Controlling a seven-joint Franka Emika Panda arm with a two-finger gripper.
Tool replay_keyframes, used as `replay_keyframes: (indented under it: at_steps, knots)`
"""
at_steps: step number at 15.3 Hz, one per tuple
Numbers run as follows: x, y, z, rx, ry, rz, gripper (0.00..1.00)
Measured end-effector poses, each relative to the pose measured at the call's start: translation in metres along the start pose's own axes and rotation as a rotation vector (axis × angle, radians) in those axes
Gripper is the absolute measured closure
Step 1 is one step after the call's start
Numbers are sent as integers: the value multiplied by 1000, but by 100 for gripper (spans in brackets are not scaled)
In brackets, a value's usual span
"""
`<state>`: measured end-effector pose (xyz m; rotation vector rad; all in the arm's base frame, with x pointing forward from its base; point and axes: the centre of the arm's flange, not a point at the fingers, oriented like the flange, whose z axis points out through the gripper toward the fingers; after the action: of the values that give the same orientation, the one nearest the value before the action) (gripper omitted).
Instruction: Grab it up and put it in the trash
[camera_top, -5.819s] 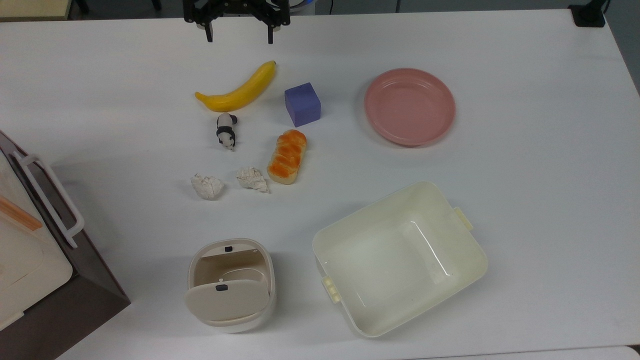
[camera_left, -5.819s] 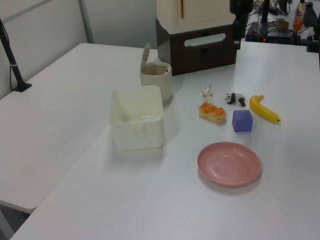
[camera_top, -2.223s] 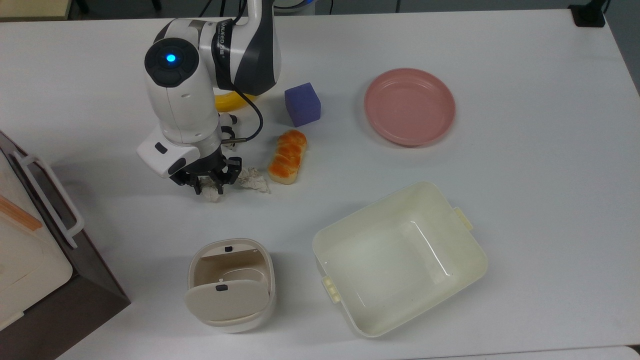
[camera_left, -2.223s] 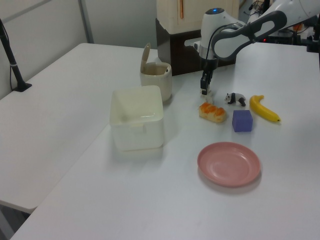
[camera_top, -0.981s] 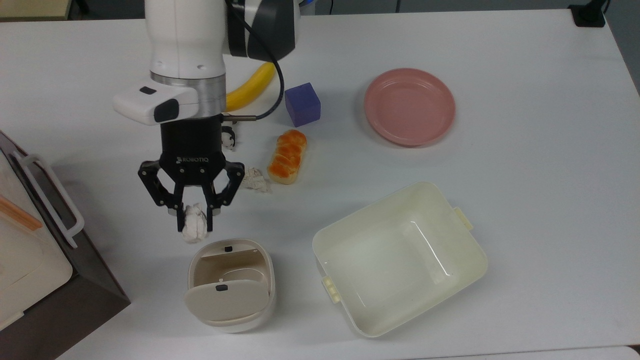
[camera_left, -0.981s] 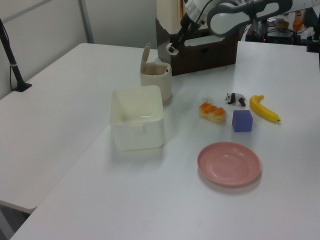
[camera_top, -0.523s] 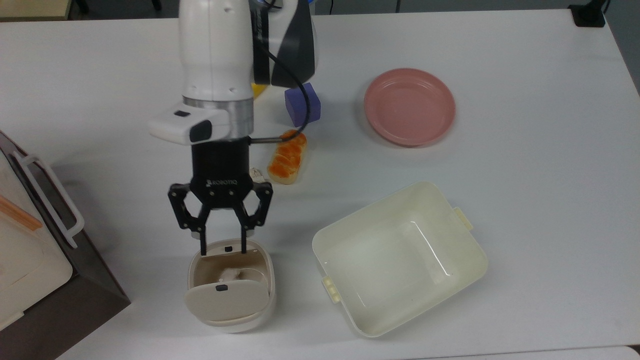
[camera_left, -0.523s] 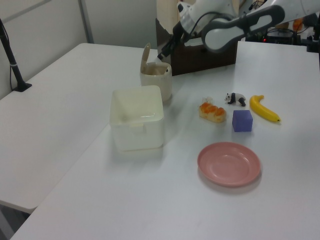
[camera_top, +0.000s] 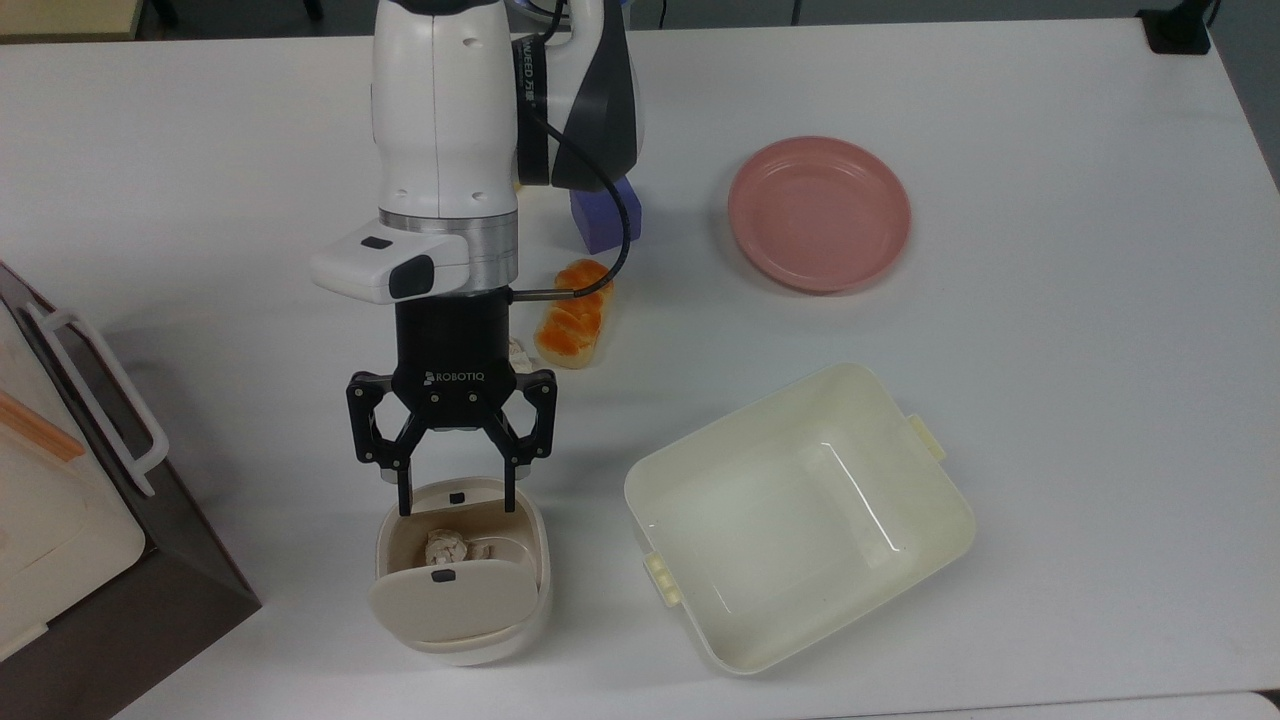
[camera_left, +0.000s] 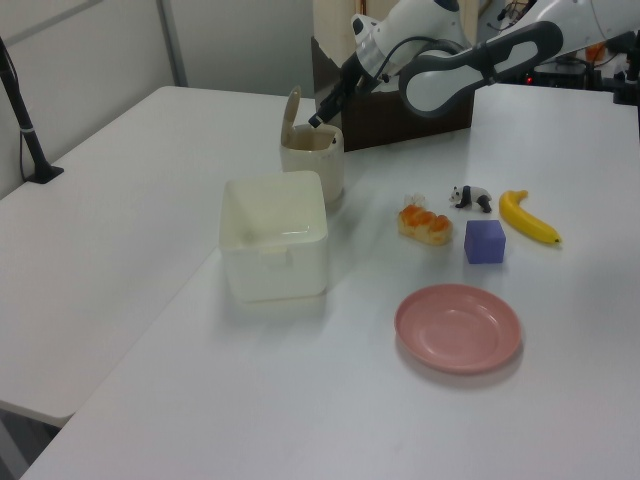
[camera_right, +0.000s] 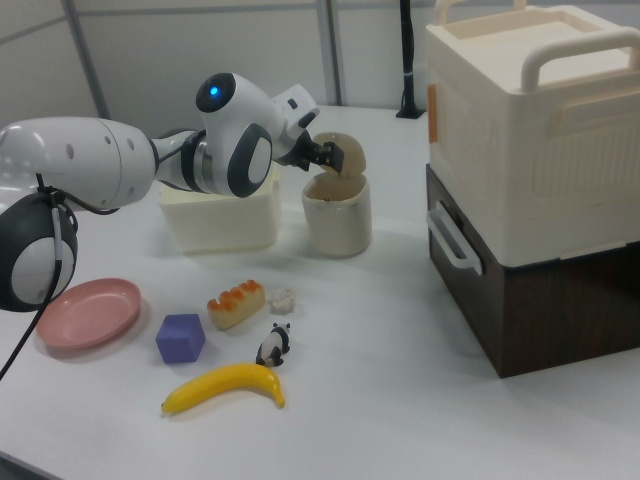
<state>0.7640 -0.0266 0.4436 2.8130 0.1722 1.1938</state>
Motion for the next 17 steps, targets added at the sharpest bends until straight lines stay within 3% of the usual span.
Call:
replay_keyframes:
  at_steps: [2,5,7,9,13,17]
  knots:
    - [-6,0,0,6,-99,-1,21]
    - [-16,1,-16,20,-346,1,19]
    - [-20,2,-42,24,-504,8,2]
    - [-19,3,-77,23,-625,18,0]
    - [-15,2,-149,-17,-787,114,0]
    - [-17,-2,-195,-45,-841,160,0]
